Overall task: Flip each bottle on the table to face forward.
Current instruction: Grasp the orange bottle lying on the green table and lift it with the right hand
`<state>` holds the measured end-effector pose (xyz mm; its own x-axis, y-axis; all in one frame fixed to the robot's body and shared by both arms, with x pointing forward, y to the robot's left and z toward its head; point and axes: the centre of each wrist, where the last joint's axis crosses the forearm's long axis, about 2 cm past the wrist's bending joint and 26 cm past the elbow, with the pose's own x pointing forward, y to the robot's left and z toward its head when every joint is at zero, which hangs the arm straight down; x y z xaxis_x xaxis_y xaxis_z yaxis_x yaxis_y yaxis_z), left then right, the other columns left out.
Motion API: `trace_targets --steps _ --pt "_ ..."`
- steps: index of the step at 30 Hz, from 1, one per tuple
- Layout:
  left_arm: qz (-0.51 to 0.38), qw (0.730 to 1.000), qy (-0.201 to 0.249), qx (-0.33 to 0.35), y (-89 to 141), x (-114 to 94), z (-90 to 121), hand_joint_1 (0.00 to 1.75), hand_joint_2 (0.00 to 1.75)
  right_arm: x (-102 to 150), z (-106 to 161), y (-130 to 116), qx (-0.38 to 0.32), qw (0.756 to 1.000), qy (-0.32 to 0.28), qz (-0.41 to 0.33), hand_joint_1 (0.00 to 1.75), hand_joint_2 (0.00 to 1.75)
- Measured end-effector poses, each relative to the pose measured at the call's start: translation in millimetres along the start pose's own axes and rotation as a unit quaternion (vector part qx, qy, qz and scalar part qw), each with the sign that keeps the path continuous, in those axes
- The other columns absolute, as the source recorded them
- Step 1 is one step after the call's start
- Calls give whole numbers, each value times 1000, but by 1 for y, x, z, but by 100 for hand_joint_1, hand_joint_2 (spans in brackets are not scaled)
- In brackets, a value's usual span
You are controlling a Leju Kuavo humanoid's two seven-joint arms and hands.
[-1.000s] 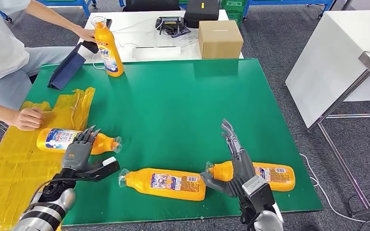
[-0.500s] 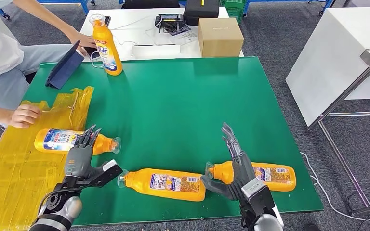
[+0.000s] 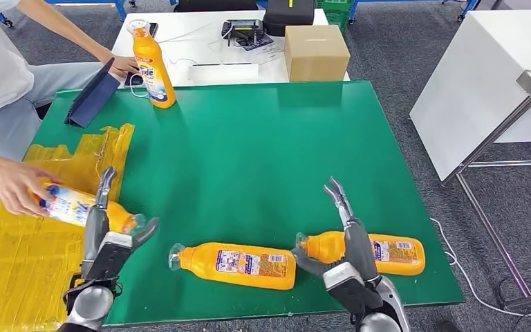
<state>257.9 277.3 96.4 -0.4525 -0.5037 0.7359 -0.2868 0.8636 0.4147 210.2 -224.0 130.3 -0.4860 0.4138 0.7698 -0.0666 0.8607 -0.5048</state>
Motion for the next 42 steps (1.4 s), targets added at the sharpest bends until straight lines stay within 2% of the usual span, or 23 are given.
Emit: trace_targets --steps 3,7,14,20,29,36,42 --pt "86 996 6 22 6 17 -3 0 175 -2 3 -7 24 994 16 106 0 175" --pt "187 982 18 -4 6 31 -7 0 175 -24 26 -34 116 962 80 233 0 175" --pt "247 969 25 -13 1 37 -9 0 175 -57 46 -86 171 924 129 316 0 175" --pt "253 967 25 -13 -1 39 -10 0 175 -70 50 -111 182 907 154 346 0 175" --pt "256 966 24 -13 -2 39 -10 0 175 -77 52 -119 193 899 170 354 0 175" --pt "264 964 16 -26 -7 43 -15 0 175 -92 50 -136 231 877 202 370 0 175" --pt "270 962 16 -37 -13 45 -16 0 175 -108 44 -139 236 860 230 391 0 175"
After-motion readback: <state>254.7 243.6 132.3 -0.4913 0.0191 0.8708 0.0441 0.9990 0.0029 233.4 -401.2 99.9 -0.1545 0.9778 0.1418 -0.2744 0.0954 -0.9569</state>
